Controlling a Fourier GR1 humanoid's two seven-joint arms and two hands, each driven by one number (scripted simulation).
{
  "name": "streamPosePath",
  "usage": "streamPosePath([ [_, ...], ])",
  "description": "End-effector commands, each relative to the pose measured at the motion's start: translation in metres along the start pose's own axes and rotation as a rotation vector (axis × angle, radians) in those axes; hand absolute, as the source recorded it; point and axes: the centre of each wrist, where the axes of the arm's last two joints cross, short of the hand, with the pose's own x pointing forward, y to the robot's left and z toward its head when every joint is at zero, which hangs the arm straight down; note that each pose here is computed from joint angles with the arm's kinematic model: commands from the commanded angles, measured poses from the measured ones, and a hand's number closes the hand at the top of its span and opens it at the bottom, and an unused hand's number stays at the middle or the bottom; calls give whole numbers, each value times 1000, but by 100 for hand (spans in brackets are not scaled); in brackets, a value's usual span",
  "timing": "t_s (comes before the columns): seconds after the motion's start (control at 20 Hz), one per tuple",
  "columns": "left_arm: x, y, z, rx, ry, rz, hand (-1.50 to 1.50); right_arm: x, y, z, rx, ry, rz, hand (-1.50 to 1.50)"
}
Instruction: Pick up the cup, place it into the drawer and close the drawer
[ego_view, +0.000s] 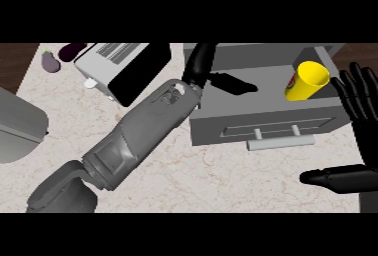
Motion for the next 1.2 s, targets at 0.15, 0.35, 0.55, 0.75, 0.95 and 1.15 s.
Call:
streamPosePath([
  [0.15,27,-10,-3,33,-128,105,-150,3,10,12,106,-4,-148,150],
  [0.35,25,-6,-4,45,-123,146,-150,13,-11,16,167,-11,-36,150],
  [0.55,47,0,-14,71,-103,207,-150,26,-9,21,270,20,110,150],
  [0.75,54,39,-26,103,-114,241,-150,29,5,24,310,67,211,150],
  [0.95,19,64,1,110,-86,237,-150,37,-5,15,260,95,302,150],
  [1.15,41,95,0,154,-90,262,-150,31,20,22,242,128,377,150],
])
